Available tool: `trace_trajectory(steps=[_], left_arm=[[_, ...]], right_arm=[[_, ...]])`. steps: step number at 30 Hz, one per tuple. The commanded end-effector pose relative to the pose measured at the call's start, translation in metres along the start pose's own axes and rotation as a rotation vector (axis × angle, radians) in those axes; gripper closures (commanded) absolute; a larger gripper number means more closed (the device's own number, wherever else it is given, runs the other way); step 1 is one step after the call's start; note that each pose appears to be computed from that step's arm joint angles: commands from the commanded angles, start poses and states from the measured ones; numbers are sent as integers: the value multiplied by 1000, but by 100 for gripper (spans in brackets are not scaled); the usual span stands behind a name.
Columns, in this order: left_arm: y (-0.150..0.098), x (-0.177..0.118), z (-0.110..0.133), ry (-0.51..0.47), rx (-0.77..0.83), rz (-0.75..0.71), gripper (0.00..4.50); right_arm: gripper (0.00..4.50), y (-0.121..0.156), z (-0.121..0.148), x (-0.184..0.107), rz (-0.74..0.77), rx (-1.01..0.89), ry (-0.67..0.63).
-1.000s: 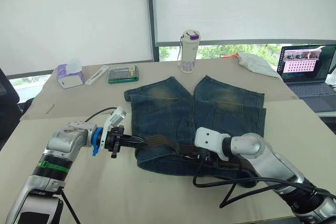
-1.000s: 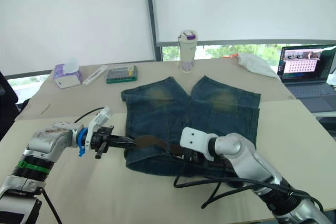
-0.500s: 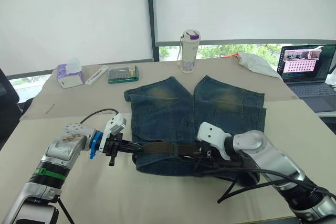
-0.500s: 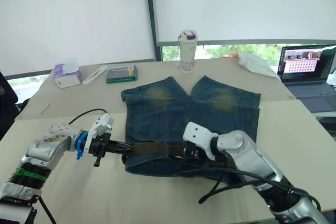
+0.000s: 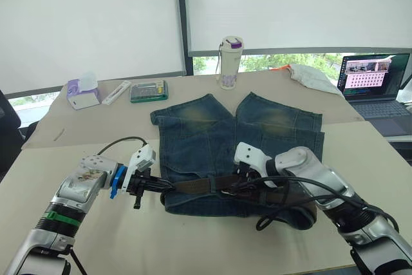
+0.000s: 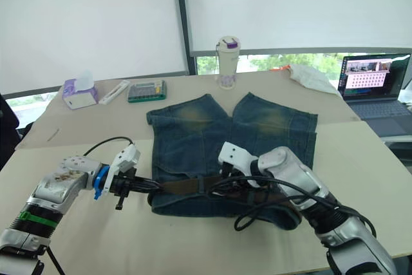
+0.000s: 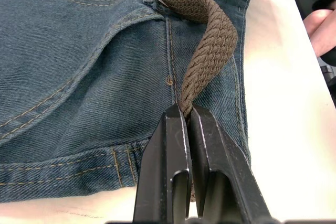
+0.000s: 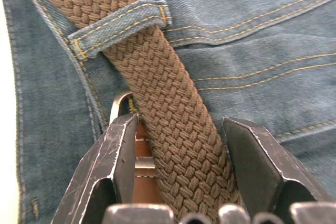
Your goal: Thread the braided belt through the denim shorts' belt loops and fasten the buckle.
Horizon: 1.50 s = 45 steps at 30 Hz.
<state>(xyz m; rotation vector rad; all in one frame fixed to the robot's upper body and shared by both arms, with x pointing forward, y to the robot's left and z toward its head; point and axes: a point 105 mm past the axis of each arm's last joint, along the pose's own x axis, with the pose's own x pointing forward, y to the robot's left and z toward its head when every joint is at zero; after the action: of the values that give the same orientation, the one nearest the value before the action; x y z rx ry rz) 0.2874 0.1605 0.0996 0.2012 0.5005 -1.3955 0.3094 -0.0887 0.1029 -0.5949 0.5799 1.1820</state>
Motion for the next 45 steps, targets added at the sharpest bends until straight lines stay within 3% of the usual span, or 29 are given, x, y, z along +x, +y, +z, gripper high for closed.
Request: trace_trajectory(steps=[1, 4, 10, 11, 18, 22, 28, 32, 35, 37, 41, 45], left_arm=[[-4, 1, 7, 3, 33, -5, 448], [-4, 2, 8, 2, 36, -2, 450], [0, 1, 12, -11, 53, 48, 450], [3, 0, 13, -18, 61, 69, 450], [21, -6, 14, -43, 106, 247, 450], [27, -9, 13, -83, 146, 362, 450], [28, -12, 10, -127, 264, 523, 450], [30, -13, 11, -139, 350, 598, 450], [25, -7, 13, -167, 338, 576, 450], [20, -2, 12, -168, 307, 532, 450], [14, 1, 10, -159, 269, 480, 450], [13, 1, 11, -146, 266, 466, 450]], right_arm=[[166, -1, 8, 0, 28, -18, -12], [239, -1, 8, 2, 34, -33, -10], [445, 3, 18, -5, -33, -169, -76], [448, 4, 22, -8, -58, -214, -104], [448, 20, 19, -29, -254, -362, -136], [448, 10, 17, -43, -495, -421, -121], [448, 7, -1, -50, -664, -538, -54], [448, 10, -12, -46, -653, -576, -30], [448, 21, -14, -38, -564, -320, -149], [356, 23, -16, -35, -513, -202, -176], [223, 18, -15, -38, -488, -99, -195], [223, 11, 4, -43, -499, -167, -227]])
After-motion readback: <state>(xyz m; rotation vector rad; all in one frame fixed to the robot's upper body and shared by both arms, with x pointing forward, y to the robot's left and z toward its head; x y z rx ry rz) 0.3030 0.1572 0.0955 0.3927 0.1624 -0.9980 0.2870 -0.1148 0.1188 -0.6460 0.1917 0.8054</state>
